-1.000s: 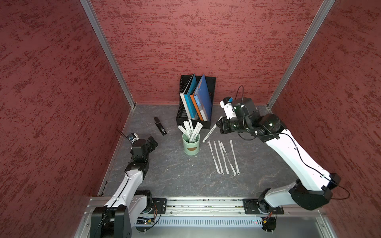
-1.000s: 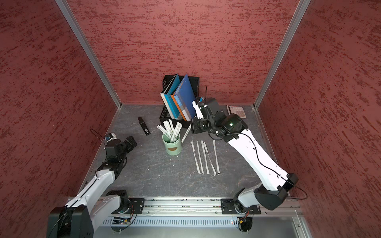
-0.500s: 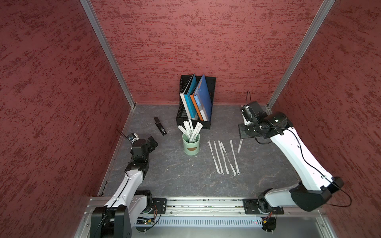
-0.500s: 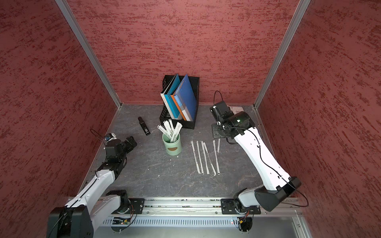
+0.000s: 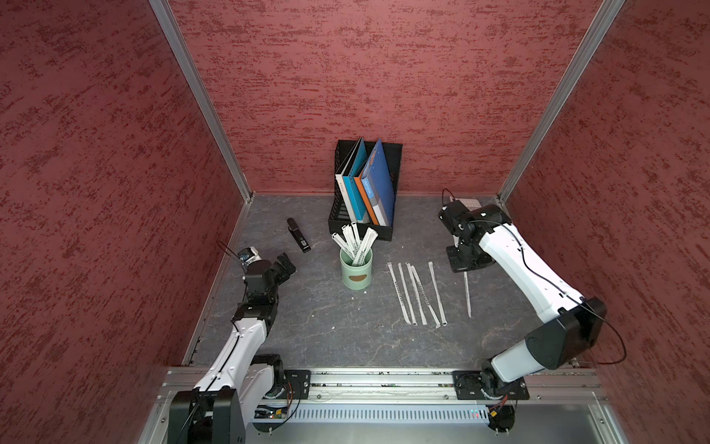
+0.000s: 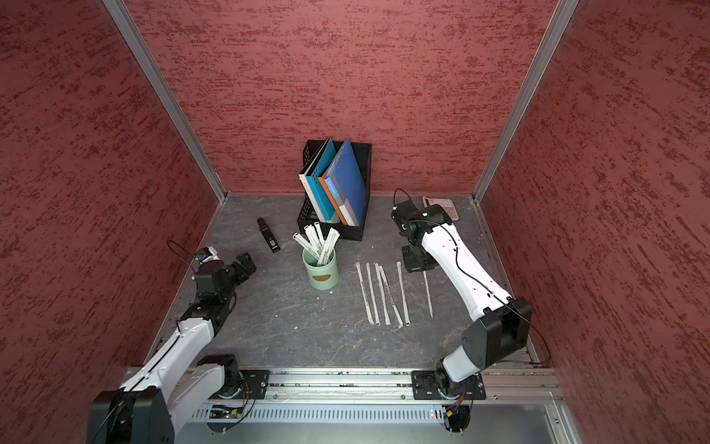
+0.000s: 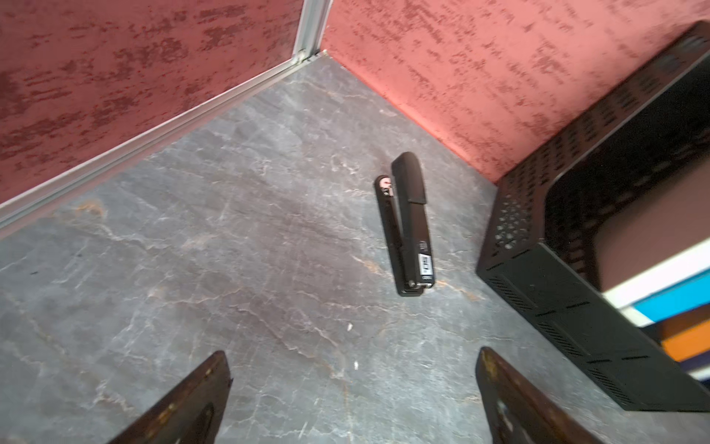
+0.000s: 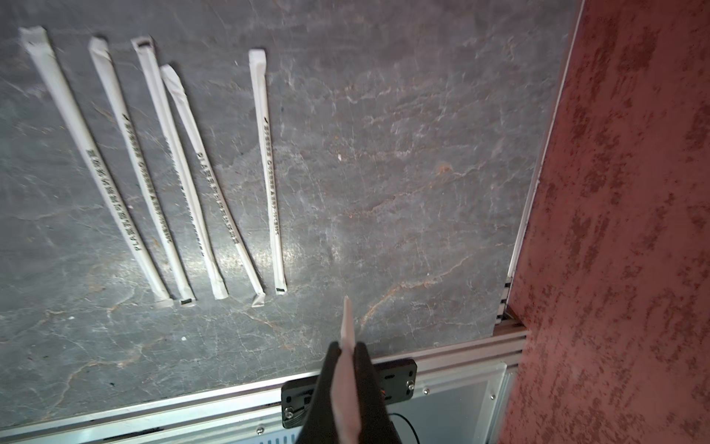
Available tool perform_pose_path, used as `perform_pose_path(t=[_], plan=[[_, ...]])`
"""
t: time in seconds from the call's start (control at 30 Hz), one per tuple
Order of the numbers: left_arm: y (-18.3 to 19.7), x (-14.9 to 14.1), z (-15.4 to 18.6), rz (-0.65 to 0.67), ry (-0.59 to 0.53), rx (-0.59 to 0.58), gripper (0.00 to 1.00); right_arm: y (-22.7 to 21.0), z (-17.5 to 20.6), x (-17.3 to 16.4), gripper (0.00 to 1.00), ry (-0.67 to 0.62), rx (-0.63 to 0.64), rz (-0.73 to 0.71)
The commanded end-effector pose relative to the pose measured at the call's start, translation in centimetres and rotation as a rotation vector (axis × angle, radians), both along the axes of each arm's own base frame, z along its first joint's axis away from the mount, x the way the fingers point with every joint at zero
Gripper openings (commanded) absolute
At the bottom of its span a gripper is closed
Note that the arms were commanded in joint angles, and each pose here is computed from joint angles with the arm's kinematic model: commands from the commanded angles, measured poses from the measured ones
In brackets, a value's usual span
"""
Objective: Take the straws out of the storage container
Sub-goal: Place the straw at the center of the board.
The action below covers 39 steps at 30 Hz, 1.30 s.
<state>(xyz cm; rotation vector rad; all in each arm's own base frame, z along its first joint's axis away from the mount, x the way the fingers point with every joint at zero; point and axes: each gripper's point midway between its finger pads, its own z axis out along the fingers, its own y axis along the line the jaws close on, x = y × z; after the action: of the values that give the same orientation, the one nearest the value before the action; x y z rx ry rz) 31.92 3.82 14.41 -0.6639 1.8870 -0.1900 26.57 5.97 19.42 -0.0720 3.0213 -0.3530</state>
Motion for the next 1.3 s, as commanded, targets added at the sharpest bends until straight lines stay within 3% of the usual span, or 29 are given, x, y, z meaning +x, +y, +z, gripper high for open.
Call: perform_pose_path(t=[0.0, 0.2, 0.47, 0.97, 1.27], plan=[[-1.7, 0.4, 1.4, -0.118, -0.08, 0.016, 0.99, 0.5, -1.7, 0.2, 0.0, 0.05, 0.051, 0.01], [-6.1, 0.8, 2.2, -0.365, -0.077, -0.021, 0.99, 1.2, -4.0, 1.7, 0.0, 0.104, 0.119, 0.011], [-13.3, -2.8, 8.5, -0.686, -0.185, 0.046, 1.0, 2.5, -7.6, 4.7, 0.0, 0.199, 0.175, 0.033], [-17.6, -10.1, 14.5, -0.87, -0.341, 0.016, 1.0, 0.3, -13.6, 7.9, 0.0, 0.287, 0.215, -0.043], [-19.1, -10.4, 14.3, -0.917, -0.269, 0.05, 1.0, -0.5, -15.2, 8.7, 0.06, 0.28, 0.24, -0.083]])
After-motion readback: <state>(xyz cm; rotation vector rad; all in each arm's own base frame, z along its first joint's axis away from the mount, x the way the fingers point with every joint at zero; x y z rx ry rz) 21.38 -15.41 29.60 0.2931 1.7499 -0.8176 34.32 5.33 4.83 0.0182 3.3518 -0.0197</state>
